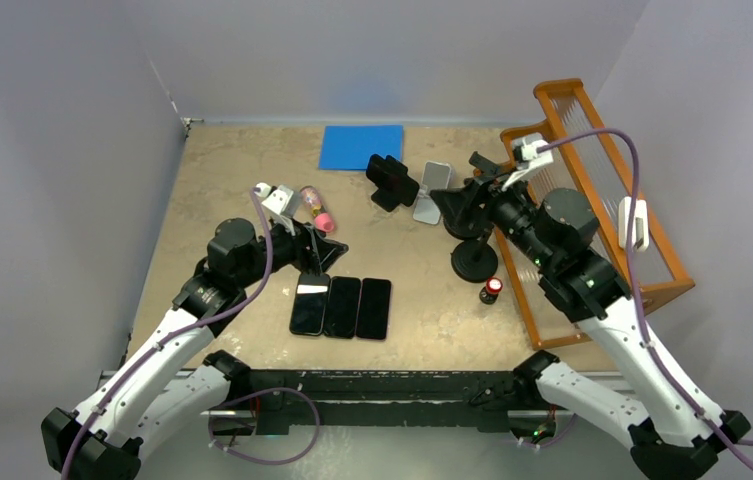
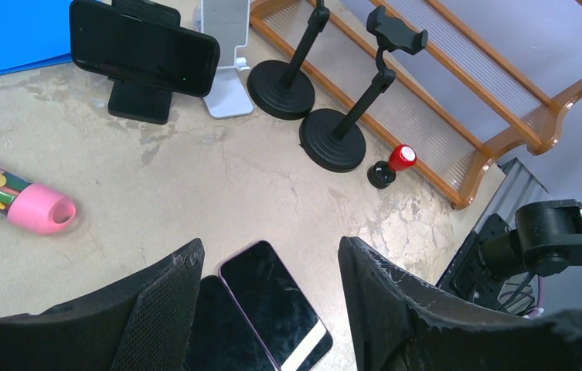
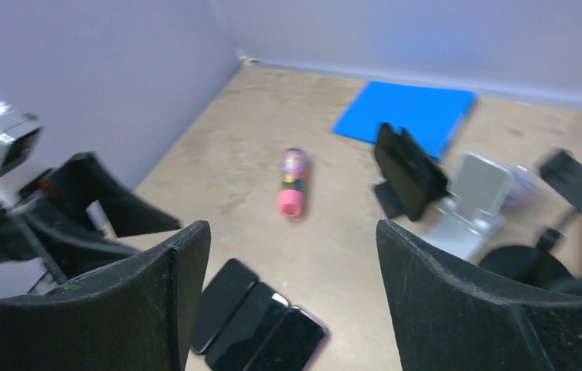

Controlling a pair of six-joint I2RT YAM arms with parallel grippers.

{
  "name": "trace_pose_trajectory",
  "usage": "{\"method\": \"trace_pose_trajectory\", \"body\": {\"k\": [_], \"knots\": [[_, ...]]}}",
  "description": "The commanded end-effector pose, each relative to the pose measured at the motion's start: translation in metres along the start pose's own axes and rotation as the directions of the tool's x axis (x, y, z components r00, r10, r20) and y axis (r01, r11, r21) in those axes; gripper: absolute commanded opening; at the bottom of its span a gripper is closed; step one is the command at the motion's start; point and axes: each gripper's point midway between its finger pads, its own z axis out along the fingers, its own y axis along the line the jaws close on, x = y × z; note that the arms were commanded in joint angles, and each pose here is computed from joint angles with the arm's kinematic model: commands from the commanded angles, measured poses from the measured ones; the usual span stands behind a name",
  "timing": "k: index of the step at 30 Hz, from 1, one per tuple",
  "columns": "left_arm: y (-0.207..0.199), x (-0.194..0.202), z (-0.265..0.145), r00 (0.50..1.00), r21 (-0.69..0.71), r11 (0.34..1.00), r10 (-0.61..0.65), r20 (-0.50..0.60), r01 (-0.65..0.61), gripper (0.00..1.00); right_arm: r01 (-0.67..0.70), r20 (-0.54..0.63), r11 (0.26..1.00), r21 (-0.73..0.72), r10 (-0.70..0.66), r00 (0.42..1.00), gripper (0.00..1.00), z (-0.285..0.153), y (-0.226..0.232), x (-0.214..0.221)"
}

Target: Remove the phone from the phone stand

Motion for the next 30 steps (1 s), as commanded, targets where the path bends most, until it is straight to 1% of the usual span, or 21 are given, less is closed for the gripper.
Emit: {"method": "trace_pose_trajectory", "body": {"k": [1,2,5,8,11,13,15,16,19,23,26,30], "knots": [[-0.003,-0.014,-0.002,0.998,0.003,0.999,0.036,0.054,-0.036,0.63,0.058,0.031,0.939,-0.340,-0.050,0.998,0.79,0.018,0.065,-0.013],[-0.003,-0.014,-0.002,0.998,-0.002,0.999,0.036,0.053,-0.036,0.63,0.058,0.041,0.929,-0.365,-0.046,0.998,0.79,0.023,0.072,-0.014],[-0.001,-0.015,-0.002,0.998,-0.016,0.999,0.038,0.056,-0.037,0.63,0.076,0.071,0.927,-0.366,-0.054,0.996,0.79,0.042,0.098,-0.016],[0.001,-0.017,-0.003,0.997,-0.029,0.999,0.040,0.063,-0.039,0.63,0.123,0.100,0.945,-0.301,-0.097,0.990,0.79,0.066,0.121,-0.010],[0.002,-0.020,-0.005,0.996,-0.041,0.998,0.043,0.072,-0.040,0.63,0.133,0.155,0.970,-0.201,-0.103,0.982,0.79,0.092,0.114,-0.006],[0.003,-0.021,-0.007,0.996,-0.049,0.998,0.043,0.076,-0.039,0.63,0.159,0.218,0.973,-0.168,-0.121,0.968,0.79,0.104,0.107,-0.004],[0.005,-0.021,-0.008,0.996,-0.060,0.997,0.044,0.082,-0.039,0.63,0.157,0.233,0.979,-0.134,-0.123,0.965,0.79,0.119,0.102,0.005],[0.006,-0.022,-0.008,0.995,-0.068,0.997,0.044,0.085,-0.038,0.63,0.170,0.189,0.975,-0.140,-0.142,0.972,0.80,0.129,0.104,0.017],[0.008,-0.024,-0.010,0.995,-0.085,0.996,0.043,0.091,-0.035,0.63,0.174,0.079,0.981,-0.081,-0.168,0.983,0.81,0.162,0.088,0.038],[0.009,-0.023,-0.009,0.995,-0.090,0.995,0.042,0.089,-0.034,0.64,0.127,0.007,0.989,-0.075,-0.127,0.992,0.81,0.191,0.062,0.056],[0.008,-0.023,-0.009,0.995,-0.082,0.996,0.041,0.086,-0.034,0.63,0.106,-0.053,0.994,-0.027,-0.107,0.993,0.81,0.209,0.033,0.073],[0.004,-0.022,-0.009,0.996,-0.061,0.998,0.040,0.083,-0.034,0.63,0.101,-0.102,0.994,0.047,-0.096,0.990,0.81,0.224,0.001,0.090]]}}
